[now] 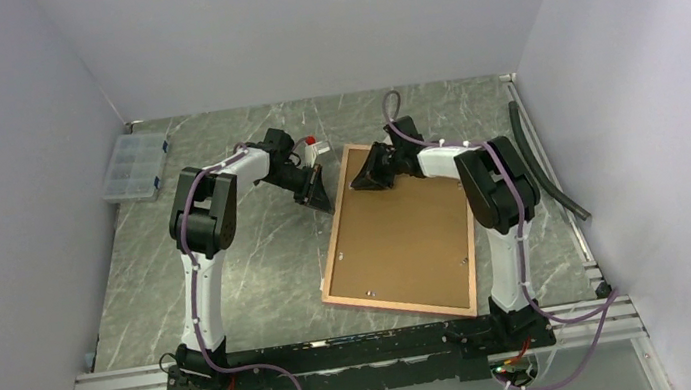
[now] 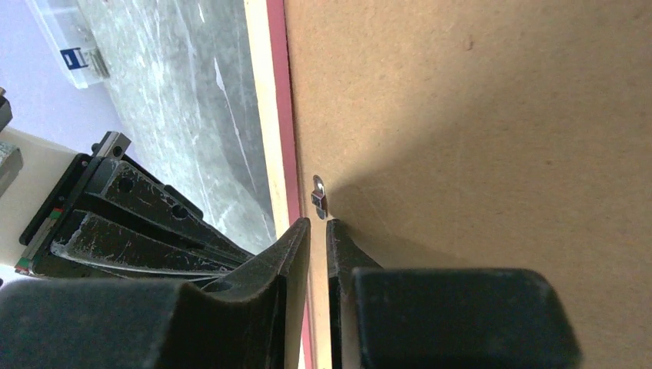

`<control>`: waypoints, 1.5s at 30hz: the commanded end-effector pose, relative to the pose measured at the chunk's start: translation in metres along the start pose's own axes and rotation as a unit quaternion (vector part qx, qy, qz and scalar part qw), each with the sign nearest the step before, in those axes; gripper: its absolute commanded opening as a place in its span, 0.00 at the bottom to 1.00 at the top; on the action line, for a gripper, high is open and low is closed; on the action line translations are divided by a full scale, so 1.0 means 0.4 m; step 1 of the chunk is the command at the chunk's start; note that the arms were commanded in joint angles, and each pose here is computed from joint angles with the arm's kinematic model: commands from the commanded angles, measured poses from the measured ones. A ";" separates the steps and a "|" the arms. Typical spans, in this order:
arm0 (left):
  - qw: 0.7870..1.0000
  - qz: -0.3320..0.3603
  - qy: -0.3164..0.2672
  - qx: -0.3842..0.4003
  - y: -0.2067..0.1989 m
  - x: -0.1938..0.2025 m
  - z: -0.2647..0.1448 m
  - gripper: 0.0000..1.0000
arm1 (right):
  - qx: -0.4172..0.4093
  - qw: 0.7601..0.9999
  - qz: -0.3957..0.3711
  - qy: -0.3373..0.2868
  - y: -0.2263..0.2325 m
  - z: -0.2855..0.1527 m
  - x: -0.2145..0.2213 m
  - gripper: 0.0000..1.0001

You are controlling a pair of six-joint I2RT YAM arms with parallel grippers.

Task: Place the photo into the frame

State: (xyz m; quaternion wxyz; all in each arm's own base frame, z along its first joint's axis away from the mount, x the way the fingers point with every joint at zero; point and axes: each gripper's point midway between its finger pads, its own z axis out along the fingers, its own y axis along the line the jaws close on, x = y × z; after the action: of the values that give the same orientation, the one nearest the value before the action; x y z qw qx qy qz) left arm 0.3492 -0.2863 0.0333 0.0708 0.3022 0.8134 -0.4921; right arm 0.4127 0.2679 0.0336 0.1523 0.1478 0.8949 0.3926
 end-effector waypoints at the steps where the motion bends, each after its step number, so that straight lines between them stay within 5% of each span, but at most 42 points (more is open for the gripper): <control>1: 0.999 -0.007 0.032 -0.005 0.018 0.042 0.044 0.03 | 0.025 0.999 -0.008 -0.025 -0.023 -0.020 -0.026 0.19; 45: 0.999 -0.014 0.038 0.003 0.027 0.049 0.060 0.03 | -0.001 1.000 0.012 -0.005 0.010 0.079 -0.002 0.13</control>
State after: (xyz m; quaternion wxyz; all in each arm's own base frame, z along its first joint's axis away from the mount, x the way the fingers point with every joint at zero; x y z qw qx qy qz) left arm 0.3483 -0.2885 0.0325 0.0575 0.2949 0.8098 -0.5039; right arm 0.4202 0.2810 0.0309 0.1371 0.1534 0.8913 0.4041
